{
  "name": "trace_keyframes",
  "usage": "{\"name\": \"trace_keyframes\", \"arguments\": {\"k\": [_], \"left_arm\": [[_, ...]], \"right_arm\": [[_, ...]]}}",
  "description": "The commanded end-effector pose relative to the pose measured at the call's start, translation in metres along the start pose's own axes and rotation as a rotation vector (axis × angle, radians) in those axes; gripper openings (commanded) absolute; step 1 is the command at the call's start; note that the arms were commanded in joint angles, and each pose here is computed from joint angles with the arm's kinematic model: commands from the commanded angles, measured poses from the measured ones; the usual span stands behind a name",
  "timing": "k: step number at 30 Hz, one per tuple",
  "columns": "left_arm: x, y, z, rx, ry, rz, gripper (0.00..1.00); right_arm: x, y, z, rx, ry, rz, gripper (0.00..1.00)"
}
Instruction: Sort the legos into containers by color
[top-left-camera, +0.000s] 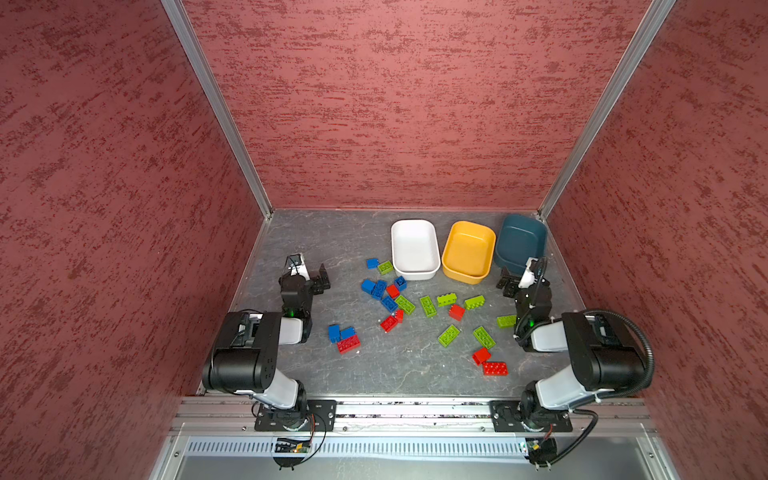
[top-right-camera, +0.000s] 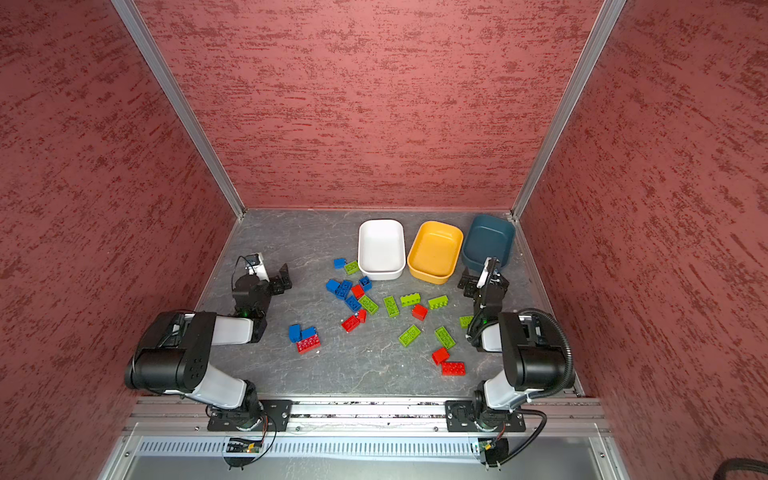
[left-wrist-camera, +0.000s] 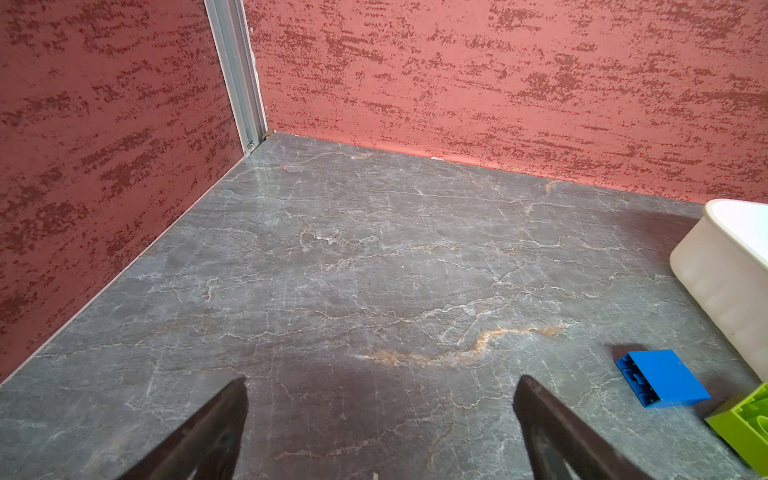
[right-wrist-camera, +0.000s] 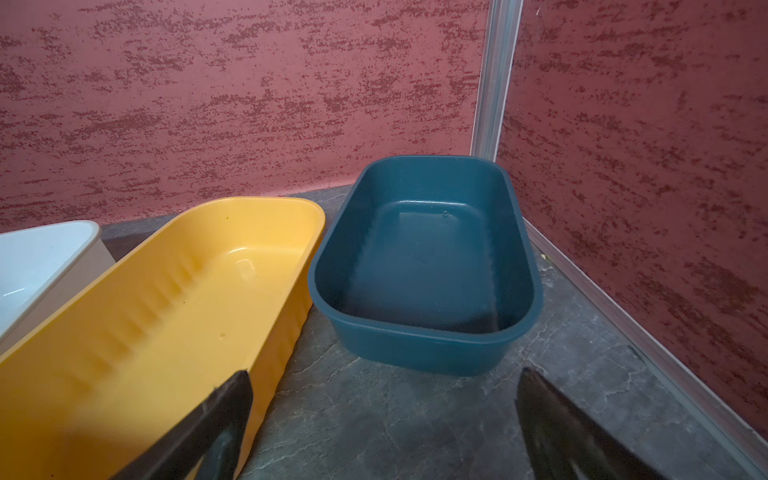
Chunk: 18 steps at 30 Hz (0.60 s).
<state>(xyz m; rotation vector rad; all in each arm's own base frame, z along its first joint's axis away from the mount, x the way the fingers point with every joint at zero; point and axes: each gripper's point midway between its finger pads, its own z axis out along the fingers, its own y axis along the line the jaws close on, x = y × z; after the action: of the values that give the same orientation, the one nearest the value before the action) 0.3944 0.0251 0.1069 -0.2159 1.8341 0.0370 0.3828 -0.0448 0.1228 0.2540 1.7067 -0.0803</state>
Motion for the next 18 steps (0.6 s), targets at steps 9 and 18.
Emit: {"name": "trace_keyframes", "arguments": {"k": [9,18], "left_arm": [[-0.0097,-0.0012,0.0011,0.003,-0.035,0.012,1.0],[-0.0091,-0.0015,0.0009,0.004,-0.034,0.013,0.99]], "right_arm": [[-0.0119,0.0002,-0.0017,0.004,-0.048,0.002,0.99],[-0.0121,0.0004,-0.002,0.002,-0.05,0.002,0.99]]}}
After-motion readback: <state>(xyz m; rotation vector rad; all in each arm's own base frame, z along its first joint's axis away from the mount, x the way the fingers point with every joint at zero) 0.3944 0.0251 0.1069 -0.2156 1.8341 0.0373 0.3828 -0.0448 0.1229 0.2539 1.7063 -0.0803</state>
